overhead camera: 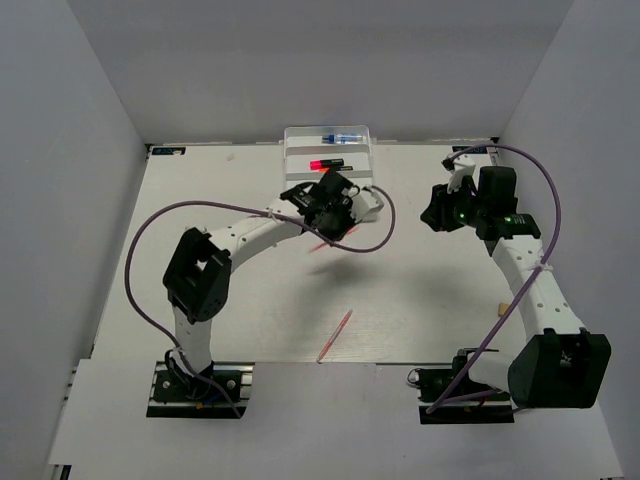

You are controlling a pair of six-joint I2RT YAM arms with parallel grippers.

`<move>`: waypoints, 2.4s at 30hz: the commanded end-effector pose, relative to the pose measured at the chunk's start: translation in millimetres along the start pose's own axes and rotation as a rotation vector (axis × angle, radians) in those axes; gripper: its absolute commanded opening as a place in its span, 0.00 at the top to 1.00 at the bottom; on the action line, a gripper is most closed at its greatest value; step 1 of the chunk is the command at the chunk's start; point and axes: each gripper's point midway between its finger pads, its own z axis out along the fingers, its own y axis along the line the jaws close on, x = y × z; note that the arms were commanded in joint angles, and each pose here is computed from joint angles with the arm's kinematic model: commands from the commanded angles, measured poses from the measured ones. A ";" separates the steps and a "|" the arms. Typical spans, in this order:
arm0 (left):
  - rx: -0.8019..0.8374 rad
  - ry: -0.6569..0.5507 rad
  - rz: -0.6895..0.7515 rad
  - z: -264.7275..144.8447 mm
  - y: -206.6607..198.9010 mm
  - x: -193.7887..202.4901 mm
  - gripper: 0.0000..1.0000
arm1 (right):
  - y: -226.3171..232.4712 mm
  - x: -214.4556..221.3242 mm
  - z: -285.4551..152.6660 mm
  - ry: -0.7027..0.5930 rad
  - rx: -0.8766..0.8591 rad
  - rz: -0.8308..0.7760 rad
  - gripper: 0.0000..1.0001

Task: Sort the stationery into containers
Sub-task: Pick up the pen from the center of the board, then place the pen in the storage box, then pick up the pen from the corner of the board.

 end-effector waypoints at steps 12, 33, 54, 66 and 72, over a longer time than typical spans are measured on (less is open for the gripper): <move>-0.299 -0.262 0.493 -12.1 163.0 -138.7 1.00 | -6.9 0.6 4.1 -0.017 -0.014 -0.020 0.62; -0.329 -0.267 0.543 50.6 218.3 -105.9 0.95 | -5.7 10.9 12.3 0.015 -0.076 -0.012 0.62; -0.286 -0.309 0.408 47.4 208.5 -108.7 0.61 | -8.7 8.1 5.8 0.047 -0.118 -0.066 0.32; -0.057 -0.654 -0.615 -166.3 243.3 -87.5 0.49 | 72.2 23.6 -19.6 0.103 -0.543 -0.601 0.44; 0.079 -0.548 -0.692 -202.8 181.1 -8.0 0.33 | 159.8 52.6 3.1 0.170 -0.796 -0.868 0.42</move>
